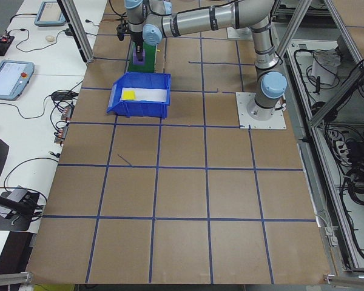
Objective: Move block left to right into plate
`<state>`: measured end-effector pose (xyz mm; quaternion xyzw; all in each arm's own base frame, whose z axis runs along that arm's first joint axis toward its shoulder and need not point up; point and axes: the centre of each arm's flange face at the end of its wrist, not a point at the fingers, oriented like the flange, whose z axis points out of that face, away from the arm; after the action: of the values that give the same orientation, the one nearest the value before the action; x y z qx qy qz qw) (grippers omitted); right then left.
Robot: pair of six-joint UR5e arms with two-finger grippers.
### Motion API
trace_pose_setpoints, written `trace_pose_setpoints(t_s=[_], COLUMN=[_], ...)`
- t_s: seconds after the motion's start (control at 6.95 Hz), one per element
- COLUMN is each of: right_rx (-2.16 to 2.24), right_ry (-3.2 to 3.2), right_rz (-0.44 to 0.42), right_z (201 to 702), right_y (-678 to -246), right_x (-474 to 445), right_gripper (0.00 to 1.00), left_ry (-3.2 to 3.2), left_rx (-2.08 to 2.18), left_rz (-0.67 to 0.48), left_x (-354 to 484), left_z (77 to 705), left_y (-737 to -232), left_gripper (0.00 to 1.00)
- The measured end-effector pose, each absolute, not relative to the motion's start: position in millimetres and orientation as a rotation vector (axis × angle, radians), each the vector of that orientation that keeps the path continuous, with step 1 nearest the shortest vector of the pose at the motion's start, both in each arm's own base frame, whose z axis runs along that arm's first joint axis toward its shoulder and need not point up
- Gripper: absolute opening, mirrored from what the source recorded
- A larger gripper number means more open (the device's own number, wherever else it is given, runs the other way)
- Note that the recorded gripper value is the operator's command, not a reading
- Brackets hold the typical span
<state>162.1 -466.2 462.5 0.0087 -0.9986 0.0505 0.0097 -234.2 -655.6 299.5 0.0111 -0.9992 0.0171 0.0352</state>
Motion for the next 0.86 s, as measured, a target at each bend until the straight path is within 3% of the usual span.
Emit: trace_pose_setpoints(t_s=[0.14,0.43,0.86], right_rx=[0.018,0.009,-0.076], right_ry=[-3.119,-3.124,-3.272], right_rz=[0.160,0.165,0.196], right_z=[463.3,461.0,441.1], right_y=[-466.3,-473.3,-515.4], right_x=[162.2,153.3,106.3], right_gripper=[1.00,1.00,1.00], left_ry=[-3.071,-3.066,-3.081], left_rx=[0.020,-0.004,-0.001], left_rz=[0.047,0.076,0.138], left_x=[-238.0,-239.4,-209.0], left_z=[280.5,274.5,344.3], left_y=[-653.3,-651.8,-638.0], left_gripper=[0.90,0.99,1.00])
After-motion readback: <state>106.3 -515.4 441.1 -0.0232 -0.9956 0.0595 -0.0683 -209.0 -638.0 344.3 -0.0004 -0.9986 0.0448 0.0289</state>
